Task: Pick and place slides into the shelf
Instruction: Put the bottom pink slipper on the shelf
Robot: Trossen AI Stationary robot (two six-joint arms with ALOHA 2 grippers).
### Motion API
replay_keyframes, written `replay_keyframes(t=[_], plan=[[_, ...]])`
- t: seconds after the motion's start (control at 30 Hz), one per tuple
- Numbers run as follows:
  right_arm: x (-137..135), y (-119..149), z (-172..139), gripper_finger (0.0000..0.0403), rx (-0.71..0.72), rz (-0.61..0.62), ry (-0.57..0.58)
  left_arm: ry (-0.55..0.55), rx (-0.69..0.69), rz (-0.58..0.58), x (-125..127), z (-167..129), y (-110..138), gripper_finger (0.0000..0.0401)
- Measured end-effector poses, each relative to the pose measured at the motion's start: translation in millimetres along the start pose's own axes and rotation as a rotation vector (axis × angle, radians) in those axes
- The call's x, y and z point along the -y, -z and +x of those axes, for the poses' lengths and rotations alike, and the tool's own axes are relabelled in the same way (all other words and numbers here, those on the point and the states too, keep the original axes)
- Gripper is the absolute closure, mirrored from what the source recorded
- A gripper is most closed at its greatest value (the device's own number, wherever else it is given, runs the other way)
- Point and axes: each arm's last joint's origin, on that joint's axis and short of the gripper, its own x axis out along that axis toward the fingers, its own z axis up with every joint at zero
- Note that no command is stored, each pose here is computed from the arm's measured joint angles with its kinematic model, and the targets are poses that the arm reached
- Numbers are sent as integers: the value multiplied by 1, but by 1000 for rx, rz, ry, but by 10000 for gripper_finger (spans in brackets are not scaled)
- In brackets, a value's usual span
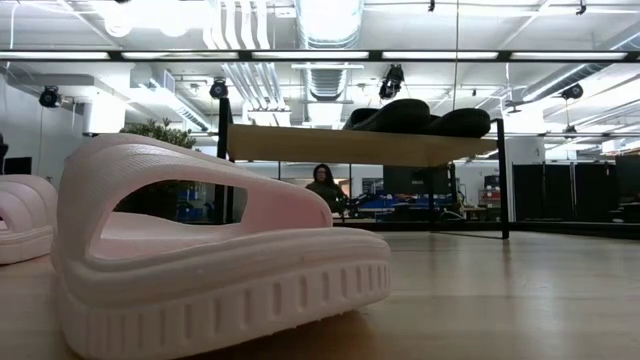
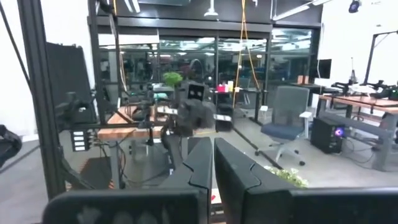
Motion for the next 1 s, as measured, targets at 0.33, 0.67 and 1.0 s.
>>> replay_keyframes(t=[0.33, 0.67, 1.0], plan=[[9, -8, -23, 394, -55, 44, -8, 33, 59, 2, 6, -50, -12, 398], [0, 9, -28, 394, -131, 109, -39, 32, 57, -5, 7, -72, -11, 397], [-3, 0, -40, 394, -100, 84, 4, 6, -47, -5, 5, -65, -1, 397]])
